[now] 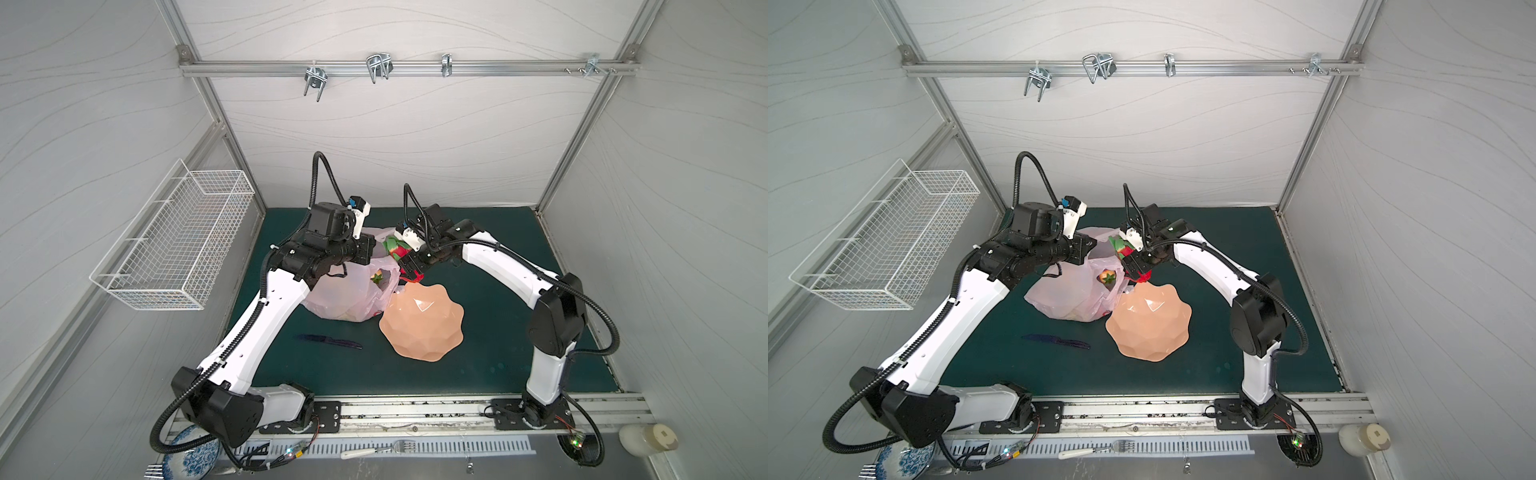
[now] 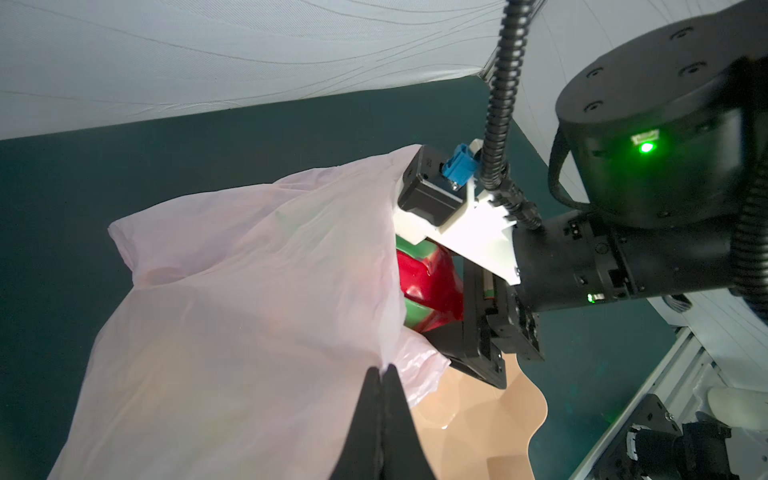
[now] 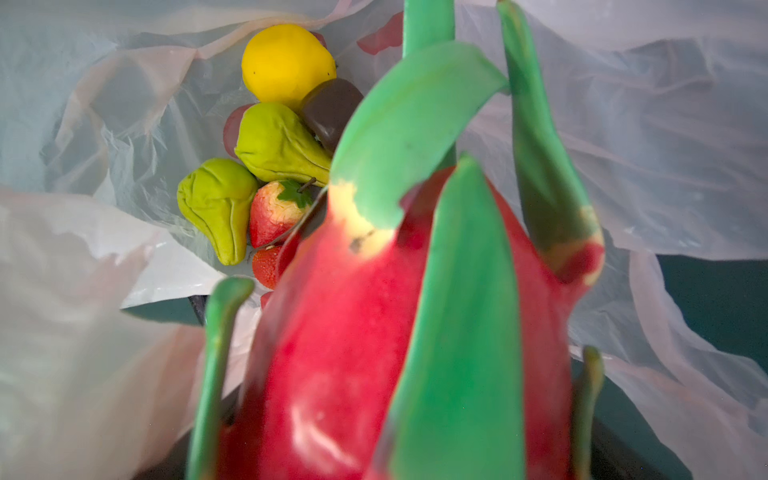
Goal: Place the fruits into the plastic bag
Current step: 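Lower the dragon fruit deep into the bag held by the left gripper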
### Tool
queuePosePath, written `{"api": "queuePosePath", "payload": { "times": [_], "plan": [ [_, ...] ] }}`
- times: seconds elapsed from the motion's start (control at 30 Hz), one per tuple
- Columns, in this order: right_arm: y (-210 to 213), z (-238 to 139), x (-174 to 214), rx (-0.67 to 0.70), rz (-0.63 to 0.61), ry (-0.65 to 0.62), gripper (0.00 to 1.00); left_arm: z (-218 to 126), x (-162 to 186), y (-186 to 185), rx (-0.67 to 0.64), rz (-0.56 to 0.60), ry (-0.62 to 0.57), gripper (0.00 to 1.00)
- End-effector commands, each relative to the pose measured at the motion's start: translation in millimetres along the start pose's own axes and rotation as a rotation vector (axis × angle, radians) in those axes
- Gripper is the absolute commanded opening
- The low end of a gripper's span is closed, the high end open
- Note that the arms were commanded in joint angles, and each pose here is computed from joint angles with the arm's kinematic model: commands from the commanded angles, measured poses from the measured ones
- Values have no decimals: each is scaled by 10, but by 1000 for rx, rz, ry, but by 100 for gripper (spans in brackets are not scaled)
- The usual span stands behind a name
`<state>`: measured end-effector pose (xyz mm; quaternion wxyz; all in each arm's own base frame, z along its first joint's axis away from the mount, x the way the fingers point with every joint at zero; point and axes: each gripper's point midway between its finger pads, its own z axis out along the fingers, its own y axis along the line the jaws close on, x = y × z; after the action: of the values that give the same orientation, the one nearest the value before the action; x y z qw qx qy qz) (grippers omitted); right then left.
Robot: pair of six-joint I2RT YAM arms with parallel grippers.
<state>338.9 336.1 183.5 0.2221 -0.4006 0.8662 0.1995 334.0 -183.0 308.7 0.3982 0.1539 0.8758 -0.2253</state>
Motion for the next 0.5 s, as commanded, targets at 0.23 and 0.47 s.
{"api": "queuePosePath", "payload": {
  "times": [0.23,0.47],
  "plan": [
    [-215,-165,-340,-28,82,-80,30,-38,-183,-150,43,58,-62,0],
    [102,-126,-459,-130,132,-116,29,24,-220,-191,43,54,-58,0]
  ]
}}
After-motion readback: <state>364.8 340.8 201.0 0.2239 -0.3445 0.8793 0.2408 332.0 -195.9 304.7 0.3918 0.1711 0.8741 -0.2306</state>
